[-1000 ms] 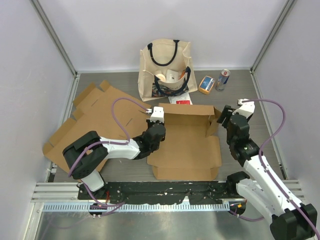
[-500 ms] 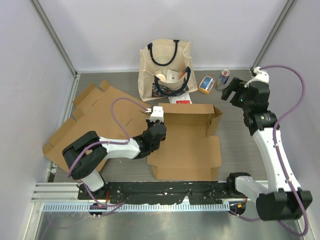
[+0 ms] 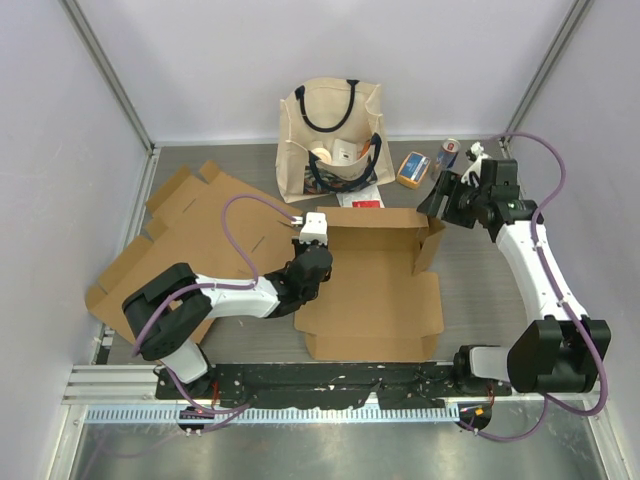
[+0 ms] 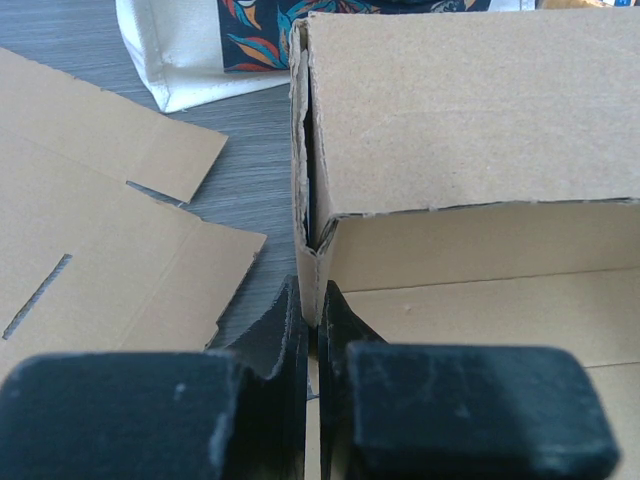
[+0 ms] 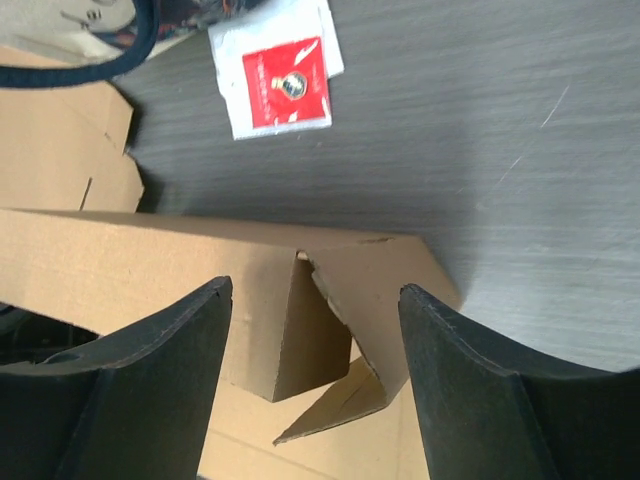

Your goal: Fold the paper box

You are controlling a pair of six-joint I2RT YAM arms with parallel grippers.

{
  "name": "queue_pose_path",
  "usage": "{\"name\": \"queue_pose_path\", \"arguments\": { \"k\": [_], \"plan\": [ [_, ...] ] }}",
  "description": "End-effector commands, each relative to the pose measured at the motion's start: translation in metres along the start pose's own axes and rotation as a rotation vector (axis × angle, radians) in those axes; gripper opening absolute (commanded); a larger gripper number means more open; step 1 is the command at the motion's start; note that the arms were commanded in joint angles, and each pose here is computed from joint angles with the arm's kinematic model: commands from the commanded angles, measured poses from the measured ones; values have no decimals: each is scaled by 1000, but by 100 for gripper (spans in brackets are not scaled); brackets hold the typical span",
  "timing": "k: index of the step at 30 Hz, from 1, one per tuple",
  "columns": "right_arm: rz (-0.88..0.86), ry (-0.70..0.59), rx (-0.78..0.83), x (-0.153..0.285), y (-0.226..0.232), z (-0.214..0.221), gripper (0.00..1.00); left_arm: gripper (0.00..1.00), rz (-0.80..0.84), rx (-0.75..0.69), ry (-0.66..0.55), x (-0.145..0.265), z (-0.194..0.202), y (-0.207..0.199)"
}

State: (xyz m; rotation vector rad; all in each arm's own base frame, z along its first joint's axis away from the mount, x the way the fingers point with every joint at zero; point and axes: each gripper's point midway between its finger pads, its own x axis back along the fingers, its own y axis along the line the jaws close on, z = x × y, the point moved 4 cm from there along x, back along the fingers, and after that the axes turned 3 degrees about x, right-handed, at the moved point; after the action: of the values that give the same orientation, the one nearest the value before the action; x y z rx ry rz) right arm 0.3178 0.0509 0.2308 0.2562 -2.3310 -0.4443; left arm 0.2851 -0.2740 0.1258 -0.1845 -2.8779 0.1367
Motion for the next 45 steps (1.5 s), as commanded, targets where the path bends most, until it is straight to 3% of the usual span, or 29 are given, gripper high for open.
{"name": "queue_pose_path", "arguments": {
  "k": [1, 2, 7, 14, 15, 19, 24, 33, 37, 40, 41, 44, 45],
  "plan": [
    [-124, 17, -115, 4, 18, 15, 69, 0, 14, -25, 31, 4, 4, 0],
    [-170, 52, -156, 0, 22, 27, 62, 0, 11, -26, 33, 4, 5, 1],
    [-234, -15, -291, -2, 43, 25, 48, 0, -13, -18, 26, 3, 3, 2],
    [-240, -83, -565, -20, 46, 27, 47, 0, -101, 8, -23, 1, -2, 13],
    [-294, -140, -543, -19, 51, 18, 48, 0, -113, 4, -27, 0, -2, 14],
    [-220, -208, -432, -24, 37, 20, 58, 0, -113, 0, -28, -2, 1, 14],
    [-199, -225, -295, -25, 27, 35, 67, 0, -131, -20, -27, -2, 8, 20],
    [-161, -399, -248, 16, -6, 6, 84, 0, -123, -36, -36, -3, 8, 28],
    [50, -437, -268, 38, -47, 0, 84, 0, -118, -46, -34, -3, 9, 31],
    [420, -372, -224, 52, -96, 16, 82, 0, -107, -36, -32, -4, 9, 33],
    [499, -287, -164, 53, -108, 31, 81, 0, -105, -36, -31, -4, 10, 33],
    [509, -114, -28, 43, -105, 47, 80, 0, -89, -30, -28, -5, 11, 30],
    [437, -43, 112, 35, -92, 52, 80, 0, -81, -27, -26, -5, 11, 29]
  ]
}}
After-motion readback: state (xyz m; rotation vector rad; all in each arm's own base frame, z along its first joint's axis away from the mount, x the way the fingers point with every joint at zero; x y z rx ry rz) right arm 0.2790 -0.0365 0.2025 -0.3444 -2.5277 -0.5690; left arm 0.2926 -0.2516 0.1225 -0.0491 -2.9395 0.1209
